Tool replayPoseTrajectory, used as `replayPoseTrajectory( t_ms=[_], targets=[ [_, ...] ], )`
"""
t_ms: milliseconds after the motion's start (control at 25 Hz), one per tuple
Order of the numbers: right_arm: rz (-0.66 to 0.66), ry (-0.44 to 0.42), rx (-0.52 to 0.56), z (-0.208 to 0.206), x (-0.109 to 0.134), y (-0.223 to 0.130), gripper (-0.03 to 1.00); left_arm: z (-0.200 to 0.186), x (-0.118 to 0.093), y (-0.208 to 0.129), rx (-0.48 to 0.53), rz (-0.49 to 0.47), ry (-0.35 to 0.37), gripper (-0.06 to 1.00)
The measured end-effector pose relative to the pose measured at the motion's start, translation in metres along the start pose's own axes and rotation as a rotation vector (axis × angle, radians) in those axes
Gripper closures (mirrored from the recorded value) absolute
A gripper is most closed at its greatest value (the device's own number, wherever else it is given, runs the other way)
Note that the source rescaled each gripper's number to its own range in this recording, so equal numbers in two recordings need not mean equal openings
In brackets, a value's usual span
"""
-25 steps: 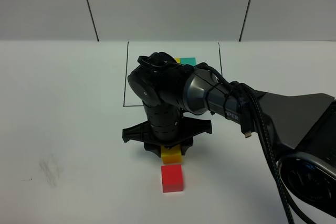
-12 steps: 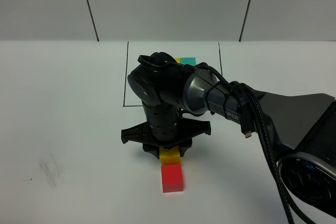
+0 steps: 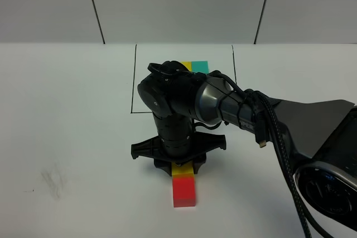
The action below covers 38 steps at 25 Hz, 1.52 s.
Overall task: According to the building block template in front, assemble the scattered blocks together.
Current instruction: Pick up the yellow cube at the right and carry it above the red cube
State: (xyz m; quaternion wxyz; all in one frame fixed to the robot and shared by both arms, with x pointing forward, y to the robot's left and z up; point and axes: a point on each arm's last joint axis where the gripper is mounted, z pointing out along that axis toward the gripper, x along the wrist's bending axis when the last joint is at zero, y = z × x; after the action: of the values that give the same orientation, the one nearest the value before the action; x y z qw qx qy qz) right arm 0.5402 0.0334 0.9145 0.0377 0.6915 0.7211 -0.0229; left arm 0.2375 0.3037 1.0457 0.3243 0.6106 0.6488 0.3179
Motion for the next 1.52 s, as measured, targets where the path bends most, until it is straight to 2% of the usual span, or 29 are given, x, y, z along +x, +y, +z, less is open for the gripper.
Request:
replayPoseTrajectory(
  t_ms=[440, 840, 1520],
  targets=[
    [-0.002, -0.015, 0.043, 0.011, -0.003, -0.006, 0.77, 0.000, 0.000, 0.000, 0.000, 0.000, 0.000, 0.19],
    [0.002, 0.030, 0.029, 0.012, 0.001, -0.004, 0.77, 0.000, 0.000, 0.000, 0.000, 0.000, 0.000, 0.19],
    [-0.026, 0.038, 0.047, 0.019, 0.003, -0.005, 0.77, 0.000, 0.000, 0.000, 0.000, 0.001, 0.000, 0.19]
  ],
)
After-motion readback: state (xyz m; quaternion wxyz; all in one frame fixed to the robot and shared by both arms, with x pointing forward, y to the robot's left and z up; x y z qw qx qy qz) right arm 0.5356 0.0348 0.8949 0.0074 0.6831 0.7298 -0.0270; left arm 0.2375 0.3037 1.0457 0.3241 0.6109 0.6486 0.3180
